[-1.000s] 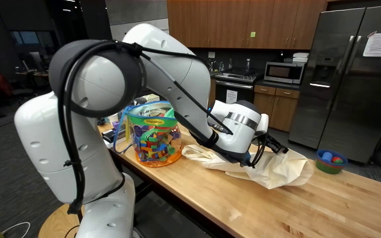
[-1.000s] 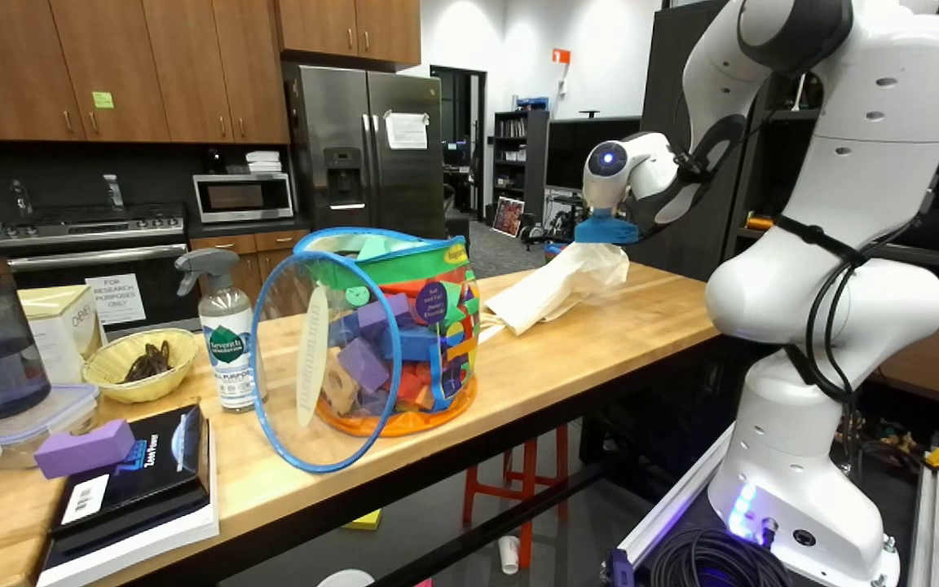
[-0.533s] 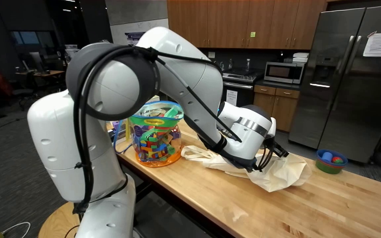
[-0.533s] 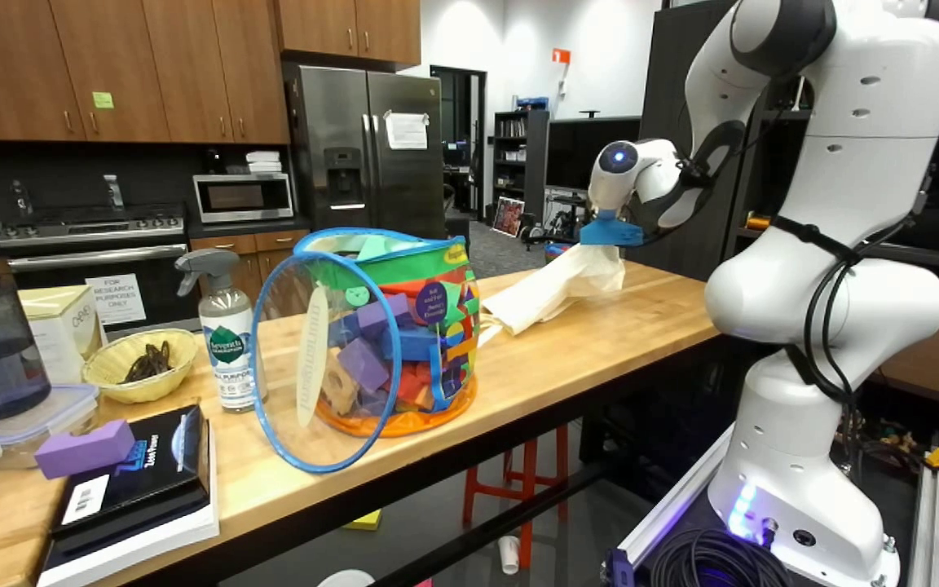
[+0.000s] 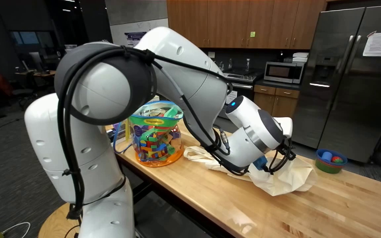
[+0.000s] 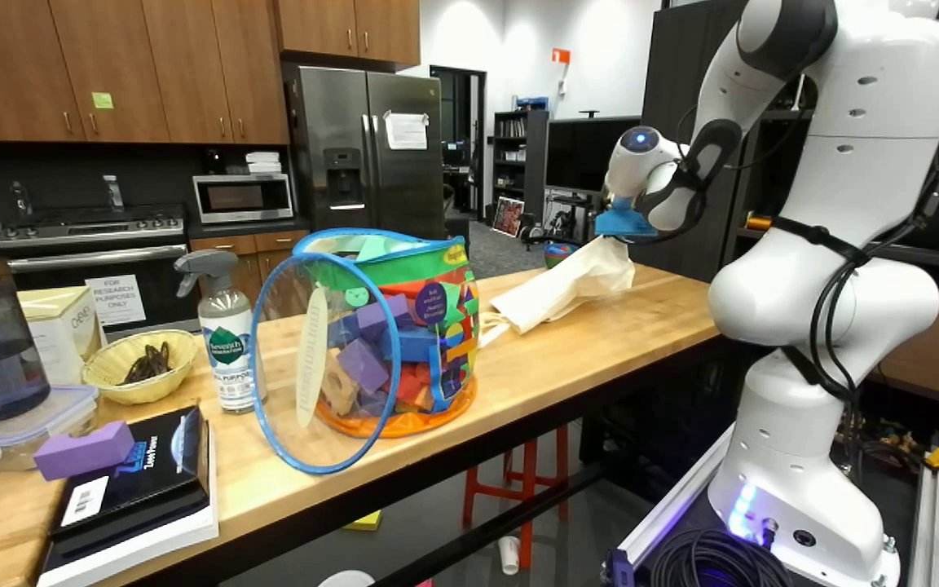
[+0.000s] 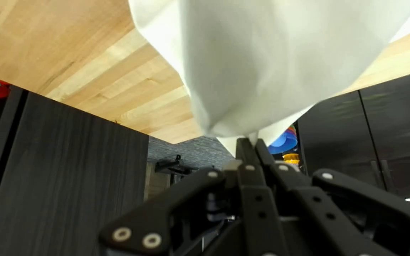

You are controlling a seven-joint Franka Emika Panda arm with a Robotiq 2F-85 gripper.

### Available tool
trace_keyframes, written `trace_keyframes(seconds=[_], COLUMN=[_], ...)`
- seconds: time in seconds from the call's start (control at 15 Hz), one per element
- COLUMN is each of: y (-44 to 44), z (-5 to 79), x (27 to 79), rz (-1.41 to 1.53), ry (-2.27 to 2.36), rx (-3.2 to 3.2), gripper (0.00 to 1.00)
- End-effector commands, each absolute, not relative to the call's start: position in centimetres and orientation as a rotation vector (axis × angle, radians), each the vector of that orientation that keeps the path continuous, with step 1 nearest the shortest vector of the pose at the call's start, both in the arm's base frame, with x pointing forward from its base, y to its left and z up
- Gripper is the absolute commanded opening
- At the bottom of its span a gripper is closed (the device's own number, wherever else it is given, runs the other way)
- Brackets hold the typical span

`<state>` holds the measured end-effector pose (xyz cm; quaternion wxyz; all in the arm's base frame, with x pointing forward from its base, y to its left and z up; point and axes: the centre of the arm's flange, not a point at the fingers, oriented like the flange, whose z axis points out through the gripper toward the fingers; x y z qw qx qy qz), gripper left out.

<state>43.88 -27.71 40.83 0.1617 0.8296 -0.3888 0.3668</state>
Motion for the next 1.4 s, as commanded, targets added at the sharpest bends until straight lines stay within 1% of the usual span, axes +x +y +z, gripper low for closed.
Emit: trace_keyframes(seconds=[0.0,0.33,0.67,1.07,1.33], y=[-27.4,-24.5,-22.1,-22.3,-22.0], z=[45.6,46.8,50.2,51.5,52.3], x=[44.6,46.1,46.0,45.2,45.8], rz=[0.945,0.806,0.689,0.608,0.623], ry=[-1.147,-1.178,-0.815,-0.324,-0.235], rx=[2.438,2.546,2.774,2.902,2.916], gripper=[0.01,0.01,0.01,0.01,0.01])
